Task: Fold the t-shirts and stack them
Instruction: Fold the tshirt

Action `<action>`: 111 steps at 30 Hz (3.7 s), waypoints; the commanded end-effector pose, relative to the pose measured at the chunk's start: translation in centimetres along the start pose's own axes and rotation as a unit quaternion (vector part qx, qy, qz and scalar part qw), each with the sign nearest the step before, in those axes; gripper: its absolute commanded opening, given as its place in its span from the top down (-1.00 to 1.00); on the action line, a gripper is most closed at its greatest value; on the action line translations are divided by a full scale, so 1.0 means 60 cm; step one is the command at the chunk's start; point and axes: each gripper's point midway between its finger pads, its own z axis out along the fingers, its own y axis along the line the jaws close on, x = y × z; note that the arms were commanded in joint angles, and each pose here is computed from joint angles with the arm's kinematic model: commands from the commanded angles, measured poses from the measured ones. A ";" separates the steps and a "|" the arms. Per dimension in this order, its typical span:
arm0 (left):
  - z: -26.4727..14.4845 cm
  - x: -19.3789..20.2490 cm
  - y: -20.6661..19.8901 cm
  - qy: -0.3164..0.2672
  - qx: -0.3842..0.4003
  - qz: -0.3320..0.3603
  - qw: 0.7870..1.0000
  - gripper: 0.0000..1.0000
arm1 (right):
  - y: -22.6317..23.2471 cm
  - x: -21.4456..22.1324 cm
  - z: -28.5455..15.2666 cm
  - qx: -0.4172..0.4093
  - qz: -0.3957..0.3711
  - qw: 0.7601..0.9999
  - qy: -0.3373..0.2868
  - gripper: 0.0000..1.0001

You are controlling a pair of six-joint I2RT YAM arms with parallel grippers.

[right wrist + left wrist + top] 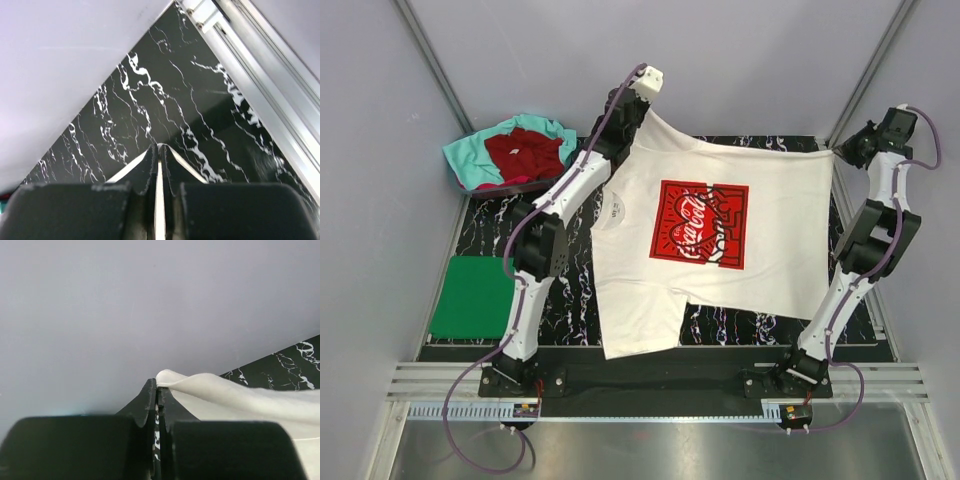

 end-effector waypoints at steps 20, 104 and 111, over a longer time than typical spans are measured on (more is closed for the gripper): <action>-0.049 -0.140 -0.032 -0.118 0.038 0.055 0.991 1.00 | -0.052 0.017 0.037 0.055 -0.015 0.998 0.030 1.00; -0.395 0.165 -0.127 0.337 -0.103 0.147 0.924 0.91 | -0.136 0.112 -0.051 0.176 -0.028 0.976 0.123 1.00; -0.411 0.192 -0.131 0.351 -0.103 0.157 0.917 0.88 | -0.147 0.124 -0.056 0.188 -0.025 0.973 0.130 1.00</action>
